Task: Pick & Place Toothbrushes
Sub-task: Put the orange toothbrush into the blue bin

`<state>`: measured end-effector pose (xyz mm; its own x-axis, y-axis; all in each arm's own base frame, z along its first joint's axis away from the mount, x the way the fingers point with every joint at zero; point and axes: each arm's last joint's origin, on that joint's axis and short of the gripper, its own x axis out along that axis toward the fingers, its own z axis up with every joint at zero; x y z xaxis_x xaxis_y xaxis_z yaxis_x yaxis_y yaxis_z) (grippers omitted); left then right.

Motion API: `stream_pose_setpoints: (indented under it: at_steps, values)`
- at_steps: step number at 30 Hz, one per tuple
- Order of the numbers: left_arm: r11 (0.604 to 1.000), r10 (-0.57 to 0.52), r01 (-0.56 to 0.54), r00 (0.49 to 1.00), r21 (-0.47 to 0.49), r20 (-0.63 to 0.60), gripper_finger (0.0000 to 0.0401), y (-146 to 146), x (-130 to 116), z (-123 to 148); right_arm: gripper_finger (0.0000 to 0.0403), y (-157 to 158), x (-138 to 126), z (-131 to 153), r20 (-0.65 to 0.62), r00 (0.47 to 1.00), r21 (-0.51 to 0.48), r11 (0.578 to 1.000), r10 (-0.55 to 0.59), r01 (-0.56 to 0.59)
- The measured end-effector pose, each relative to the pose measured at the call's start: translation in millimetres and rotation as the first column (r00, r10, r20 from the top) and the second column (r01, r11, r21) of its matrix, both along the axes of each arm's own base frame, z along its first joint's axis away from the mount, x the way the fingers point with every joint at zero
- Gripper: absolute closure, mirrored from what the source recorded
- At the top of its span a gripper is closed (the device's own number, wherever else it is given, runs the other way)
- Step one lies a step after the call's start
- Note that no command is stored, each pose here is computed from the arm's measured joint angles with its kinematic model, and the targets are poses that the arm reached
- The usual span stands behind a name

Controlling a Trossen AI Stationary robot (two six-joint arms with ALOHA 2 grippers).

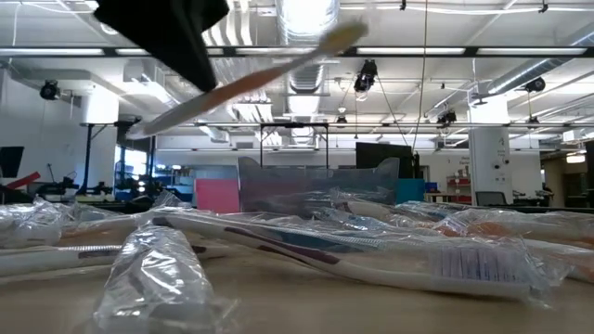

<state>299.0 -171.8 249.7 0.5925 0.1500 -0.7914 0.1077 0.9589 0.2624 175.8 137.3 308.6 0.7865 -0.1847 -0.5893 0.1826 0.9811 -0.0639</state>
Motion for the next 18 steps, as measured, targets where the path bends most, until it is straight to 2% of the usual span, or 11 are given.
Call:
stream_pose_setpoints:
  at_steps: [4,9,13,18]
  values:
    - [0.998,-0.059,0.058,0.987,0.010,0.151,0.0400,4,-1,10,0.0394,-1,0,-10,-0.013,1.000,-0.019,1.000,-0.004,0.004]
    - [0.991,-0.133,0.135,0.932,0.018,0.336,0.0400,17,-4,20,0.0394,-1,0,-29,0.008,1.000,-0.050,0.998,-0.029,0.030]
    - [0.989,-0.137,0.150,0.875,0.009,0.465,0.0399,34,-7,27,0.0394,0,2,-44,0.044,0.999,-0.064,0.998,-0.023,0.026]
    - [0.972,-0.168,0.234,0.779,-0.032,0.605,0.0400,58,-7,32,0.0394,2,7,-58,0.132,0.991,-0.140,0.990,-0.002,0.021]
